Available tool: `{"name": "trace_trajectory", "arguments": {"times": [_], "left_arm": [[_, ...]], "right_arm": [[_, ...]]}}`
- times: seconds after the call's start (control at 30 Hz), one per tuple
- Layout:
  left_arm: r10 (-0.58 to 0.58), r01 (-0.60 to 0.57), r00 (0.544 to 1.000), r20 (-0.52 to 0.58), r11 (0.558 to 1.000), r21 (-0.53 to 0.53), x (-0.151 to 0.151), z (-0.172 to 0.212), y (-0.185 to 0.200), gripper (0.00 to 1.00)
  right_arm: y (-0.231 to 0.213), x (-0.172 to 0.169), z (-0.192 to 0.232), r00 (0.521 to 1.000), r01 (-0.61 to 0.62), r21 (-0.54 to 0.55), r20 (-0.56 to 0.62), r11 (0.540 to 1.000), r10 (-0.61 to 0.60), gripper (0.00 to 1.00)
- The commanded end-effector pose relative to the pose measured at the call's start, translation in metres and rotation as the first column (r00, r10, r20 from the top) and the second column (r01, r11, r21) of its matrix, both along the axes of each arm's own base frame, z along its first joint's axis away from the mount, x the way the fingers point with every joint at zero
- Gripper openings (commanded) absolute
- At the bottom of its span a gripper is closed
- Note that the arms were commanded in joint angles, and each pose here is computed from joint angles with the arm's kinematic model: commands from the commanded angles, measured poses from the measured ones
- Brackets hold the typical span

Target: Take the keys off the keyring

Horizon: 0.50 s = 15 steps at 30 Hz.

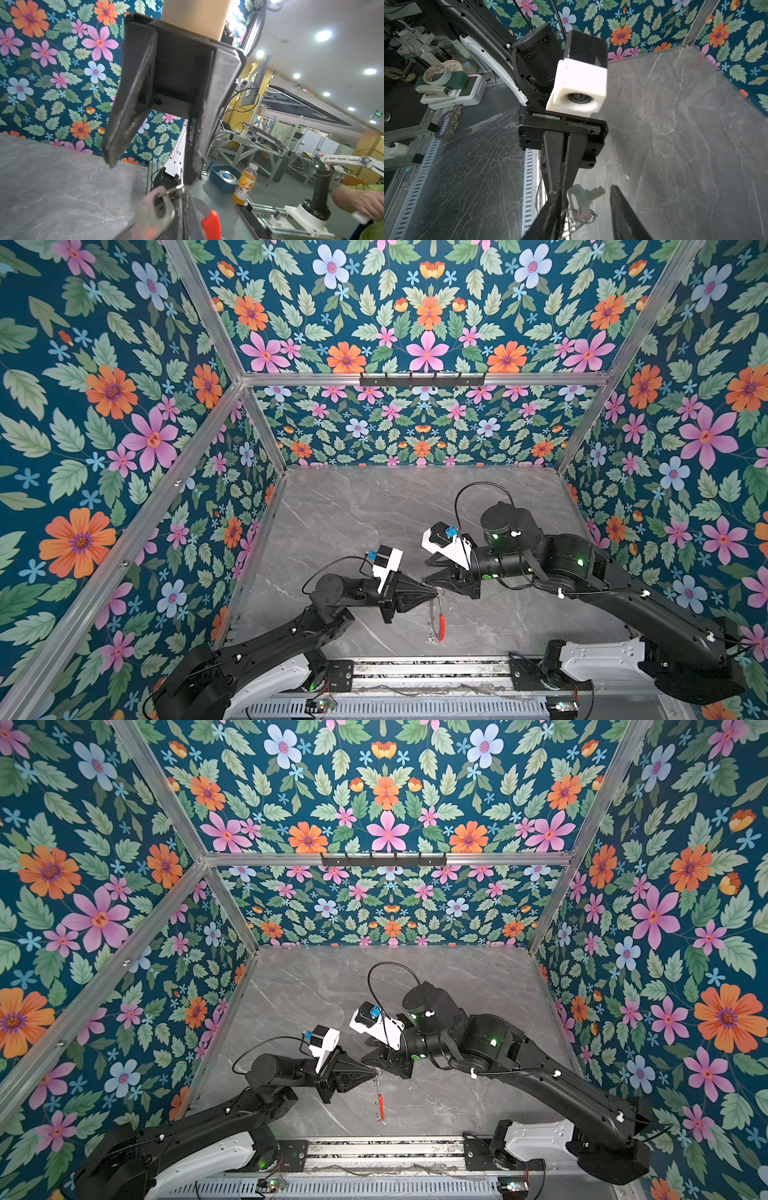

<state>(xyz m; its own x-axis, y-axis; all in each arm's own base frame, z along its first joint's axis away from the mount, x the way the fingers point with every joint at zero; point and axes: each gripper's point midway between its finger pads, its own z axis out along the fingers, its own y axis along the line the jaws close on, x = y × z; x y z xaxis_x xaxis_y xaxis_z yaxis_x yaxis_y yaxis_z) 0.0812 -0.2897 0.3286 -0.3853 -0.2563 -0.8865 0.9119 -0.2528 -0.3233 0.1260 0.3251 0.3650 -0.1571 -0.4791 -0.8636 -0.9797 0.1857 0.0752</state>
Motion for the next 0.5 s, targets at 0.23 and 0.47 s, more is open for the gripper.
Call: {"name": "trace_trajectory", "arguments": {"times": [0.23, 0.47], "left_arm": [[0.161, -0.154, 0.987, 0.019, 0.965, -0.212, 0.015, 0.024, 0.022, 0.0], [0.194, -0.186, 0.981, 0.016, 0.957, -0.223, 0.019, 0.025, 0.024, 0.0]], "right_arm": [[-0.013, 0.008, 0.032, 0.994, 0.106, 0.141, -0.017, 0.984, -0.105, 0.48], [-0.007, -0.011, 0.015, 0.978, 0.028, 0.214, -0.206, 0.976, 0.017, 0.49]]}}
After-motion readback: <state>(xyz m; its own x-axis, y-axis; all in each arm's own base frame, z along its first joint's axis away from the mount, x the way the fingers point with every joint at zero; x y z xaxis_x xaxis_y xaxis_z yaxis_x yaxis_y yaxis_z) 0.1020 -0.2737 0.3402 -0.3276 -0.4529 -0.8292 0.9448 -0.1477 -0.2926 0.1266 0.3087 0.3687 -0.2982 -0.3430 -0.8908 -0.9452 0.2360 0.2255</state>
